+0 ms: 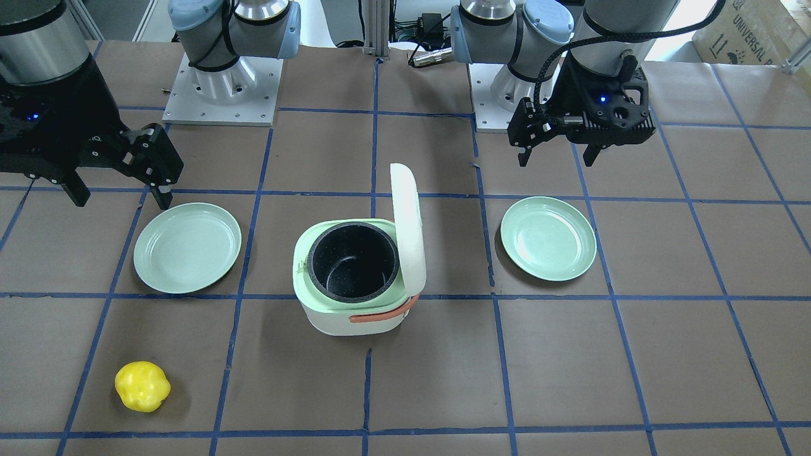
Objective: Press rice cooker button
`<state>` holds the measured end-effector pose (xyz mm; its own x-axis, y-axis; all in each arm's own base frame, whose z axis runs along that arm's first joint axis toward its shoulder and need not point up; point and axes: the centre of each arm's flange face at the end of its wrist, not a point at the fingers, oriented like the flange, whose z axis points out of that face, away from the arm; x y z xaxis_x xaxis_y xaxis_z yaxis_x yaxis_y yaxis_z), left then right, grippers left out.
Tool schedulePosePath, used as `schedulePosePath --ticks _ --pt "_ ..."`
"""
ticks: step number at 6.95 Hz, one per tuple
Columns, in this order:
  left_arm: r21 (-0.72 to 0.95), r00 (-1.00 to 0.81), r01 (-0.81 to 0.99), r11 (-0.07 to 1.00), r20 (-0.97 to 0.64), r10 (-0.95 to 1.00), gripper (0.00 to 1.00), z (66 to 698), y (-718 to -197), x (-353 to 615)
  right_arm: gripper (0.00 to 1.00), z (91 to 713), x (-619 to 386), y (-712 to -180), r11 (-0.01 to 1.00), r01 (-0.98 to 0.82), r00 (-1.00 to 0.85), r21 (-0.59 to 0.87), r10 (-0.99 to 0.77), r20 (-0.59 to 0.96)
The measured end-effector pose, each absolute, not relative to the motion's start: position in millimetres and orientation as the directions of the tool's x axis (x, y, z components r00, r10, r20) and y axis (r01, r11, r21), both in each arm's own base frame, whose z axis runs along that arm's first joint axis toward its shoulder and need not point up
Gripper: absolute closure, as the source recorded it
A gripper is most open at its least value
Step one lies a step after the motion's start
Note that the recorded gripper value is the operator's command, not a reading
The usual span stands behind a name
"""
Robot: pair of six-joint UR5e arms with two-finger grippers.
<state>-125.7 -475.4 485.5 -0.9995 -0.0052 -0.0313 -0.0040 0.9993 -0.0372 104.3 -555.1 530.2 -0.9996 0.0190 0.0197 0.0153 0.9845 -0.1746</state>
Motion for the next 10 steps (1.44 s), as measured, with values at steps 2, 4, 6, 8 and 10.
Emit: schedulePosePath --ticks 2,4,6,8,10 --pt "-0.037 -0.999 -0.004 0.999 -0.031 -0.005 0.00 485.5 -475.3 -125.7 0.00 529.8 104.4 -550.9 0.984 0.012 -1.000 -0.178 0.014 0.014" --pt "-0.037 -0.999 -0.004 0.999 -0.031 -0.005 0.00 485.4 -475.3 -125.8 0.00 523.1 100.1 -535.3 0.984 0.011 -1.000 -0.180 0.012 0.005" --pt "-0.037 -0.999 -0.004 0.999 -0.031 -0.005 0.00 485.5 -475.3 -125.7 0.00 521.0 96.2 -528.2 0.979 0.015 -1.000 -0.204 0.014 -0.009" --pt "-0.037 -0.999 -0.004 0.999 -0.031 -0.005 0.00 485.5 -475.4 -125.8 0.00 515.5 95.4 -511.5 0.980 0.011 -1.000 -0.197 0.006 -0.024" --pt "-0.037 -0.999 -0.005 0.999 -0.031 -0.006 0.00 485.5 -475.4 -125.7 0.00 511.9 95.0 -505.4 0.983 0.007 -1.000 -0.183 0.004 -0.017"
